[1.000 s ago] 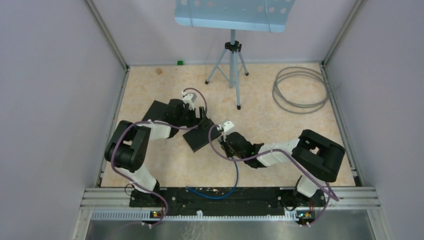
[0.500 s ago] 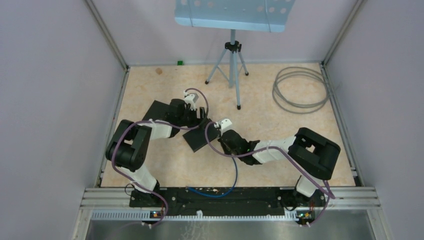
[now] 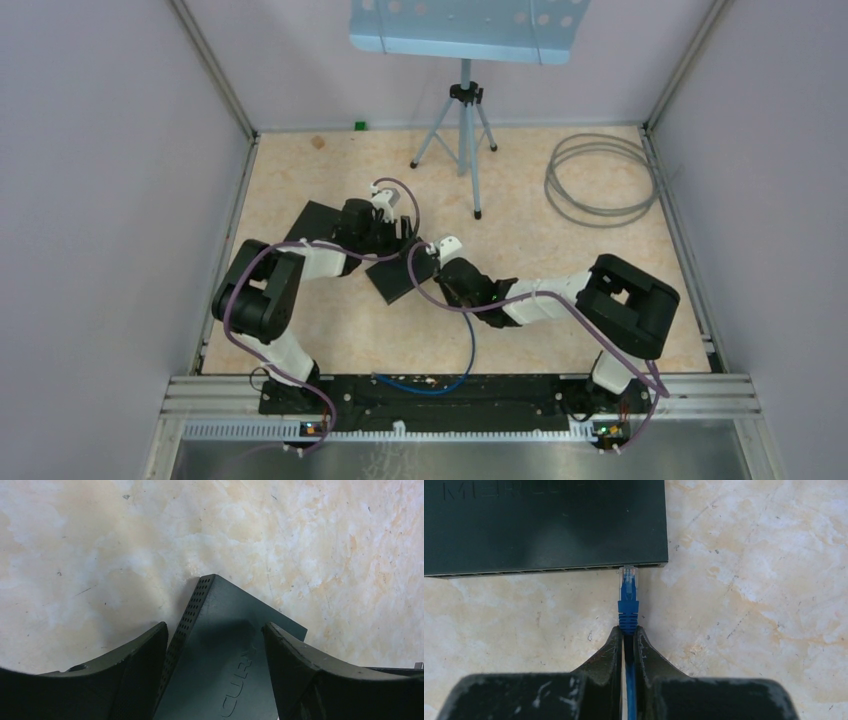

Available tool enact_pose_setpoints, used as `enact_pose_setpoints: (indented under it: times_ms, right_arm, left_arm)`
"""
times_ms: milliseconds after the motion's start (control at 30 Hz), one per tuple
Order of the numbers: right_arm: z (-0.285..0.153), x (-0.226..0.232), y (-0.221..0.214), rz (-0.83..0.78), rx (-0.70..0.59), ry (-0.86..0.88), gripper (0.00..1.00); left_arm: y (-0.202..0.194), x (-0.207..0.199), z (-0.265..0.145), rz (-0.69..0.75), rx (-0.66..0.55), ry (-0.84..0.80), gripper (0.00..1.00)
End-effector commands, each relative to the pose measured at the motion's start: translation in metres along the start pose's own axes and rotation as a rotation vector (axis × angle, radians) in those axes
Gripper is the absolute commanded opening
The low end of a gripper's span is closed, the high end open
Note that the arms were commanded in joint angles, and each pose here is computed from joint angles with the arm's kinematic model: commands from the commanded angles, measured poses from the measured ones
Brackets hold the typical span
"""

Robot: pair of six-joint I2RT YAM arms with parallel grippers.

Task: Insert the plug into the switch port
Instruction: Insert the connector into the switch port.

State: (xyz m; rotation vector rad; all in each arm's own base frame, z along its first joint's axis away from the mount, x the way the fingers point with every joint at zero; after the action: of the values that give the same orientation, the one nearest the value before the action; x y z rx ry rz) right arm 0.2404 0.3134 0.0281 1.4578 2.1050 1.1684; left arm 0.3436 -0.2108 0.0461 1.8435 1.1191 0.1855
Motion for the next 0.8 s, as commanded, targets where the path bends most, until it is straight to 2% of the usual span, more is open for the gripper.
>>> enact_pose_setpoints:
  times_ms: [0, 500, 767]
  right_arm:
    - [0.005, 0.014, 0.022, 0.025, -0.049, 0.026, 0.00]
    - [0.008, 0.015, 0.033, -0.024, -0.075, 0.018, 0.00]
    - [0.012, 0.013, 0.046, -0.059, -0.149, 0.004, 0.00]
  left_arm:
    - [-0.035, -0.004, 0.000, -0.062, 0.116, -0.004, 0.76]
    - [-0.045, -0.005, -0.003, -0.083, 0.143, -0.005, 0.70]
    - [-0.050, -0.010, -0.002, -0.092, 0.158, -0.031, 0.65]
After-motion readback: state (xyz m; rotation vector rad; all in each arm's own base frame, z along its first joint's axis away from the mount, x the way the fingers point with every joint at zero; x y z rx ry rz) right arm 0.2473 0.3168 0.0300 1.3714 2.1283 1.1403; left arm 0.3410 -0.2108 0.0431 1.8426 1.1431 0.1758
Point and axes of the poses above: each gripper's point midway between its finger pads, its own z axis out along the fingers, its own x axis along the line the jaws close on, y = z × x, the point moved 1 cm from there along -z, back along the fingers, and after that the axes turned 12 degrees about z, right-handed, at the moved point
